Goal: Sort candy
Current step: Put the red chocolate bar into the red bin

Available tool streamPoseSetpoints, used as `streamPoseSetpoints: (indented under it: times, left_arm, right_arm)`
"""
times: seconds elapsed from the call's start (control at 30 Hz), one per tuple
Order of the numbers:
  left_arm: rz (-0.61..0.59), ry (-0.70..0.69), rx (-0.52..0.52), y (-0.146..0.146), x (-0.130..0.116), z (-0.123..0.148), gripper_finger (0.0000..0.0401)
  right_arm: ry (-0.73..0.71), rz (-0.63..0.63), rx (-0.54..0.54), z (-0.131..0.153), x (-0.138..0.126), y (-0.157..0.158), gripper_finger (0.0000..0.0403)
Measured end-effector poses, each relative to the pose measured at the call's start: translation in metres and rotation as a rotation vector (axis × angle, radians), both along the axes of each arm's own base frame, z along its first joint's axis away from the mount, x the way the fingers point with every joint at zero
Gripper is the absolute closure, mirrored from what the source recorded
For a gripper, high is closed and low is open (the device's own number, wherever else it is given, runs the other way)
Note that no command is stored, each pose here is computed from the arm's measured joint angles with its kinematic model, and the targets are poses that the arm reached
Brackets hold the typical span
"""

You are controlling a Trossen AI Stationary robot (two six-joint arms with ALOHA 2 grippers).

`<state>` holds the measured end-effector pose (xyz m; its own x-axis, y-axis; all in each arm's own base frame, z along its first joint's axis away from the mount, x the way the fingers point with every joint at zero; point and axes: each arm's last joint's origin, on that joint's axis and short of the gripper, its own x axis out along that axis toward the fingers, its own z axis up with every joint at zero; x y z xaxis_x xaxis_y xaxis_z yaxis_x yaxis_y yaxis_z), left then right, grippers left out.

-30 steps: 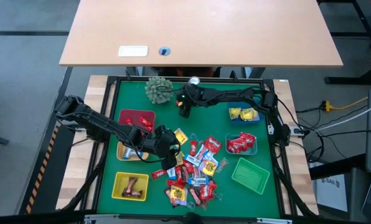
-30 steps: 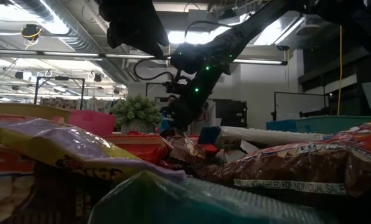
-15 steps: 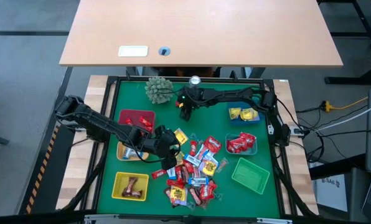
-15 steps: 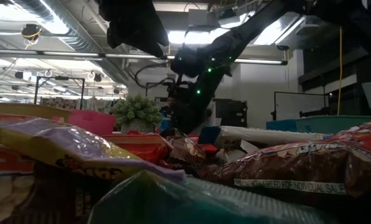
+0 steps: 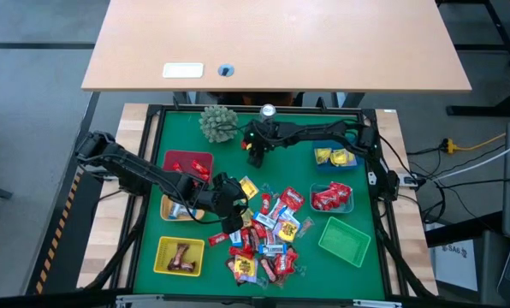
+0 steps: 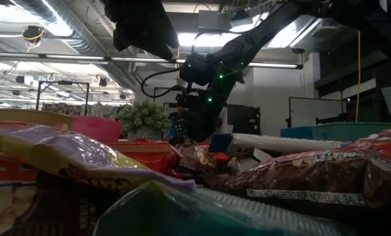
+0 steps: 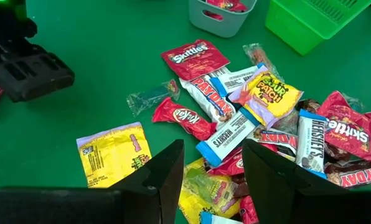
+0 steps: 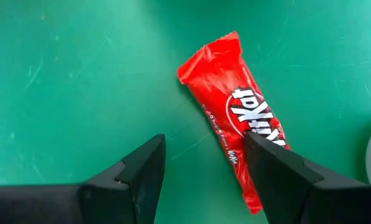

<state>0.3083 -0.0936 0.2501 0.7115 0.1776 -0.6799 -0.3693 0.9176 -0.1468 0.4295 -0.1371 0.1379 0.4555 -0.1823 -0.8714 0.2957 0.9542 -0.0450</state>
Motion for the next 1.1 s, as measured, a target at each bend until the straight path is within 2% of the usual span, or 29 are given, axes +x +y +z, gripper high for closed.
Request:
streamPoseSetpoints:
  times: [0.4, 0.6, 0.87, 1.1]
  left_arm:
    - [0.0, 0.0, 0.0, 0.0, 0.0, 0.0, 0.0252]
    - [0.0, 0.0, 0.0, 0.0, 0.0, 0.0, 0.0252]
    - [0.0, 0.001, 0.0, 0.0, 0.0, 0.0, 0.0252]
    - [-0.001, 0.001, 0.0, 0.0, 0.0, 0.0, 0.0252]
  right_arm:
    - [0.09, 0.135, -0.041, -0.001, -0.003, 0.01, 0.0182]
    - [0.091, 0.213, 0.021, 0.004, -0.007, 0.013, 0.0182]
    - [0.102, 0.349, 0.15, 0.005, -0.009, 0.037, 0.0182]
    - [0.176, 0.439, 0.087, 0.009, -0.009, 0.066, 0.0182]
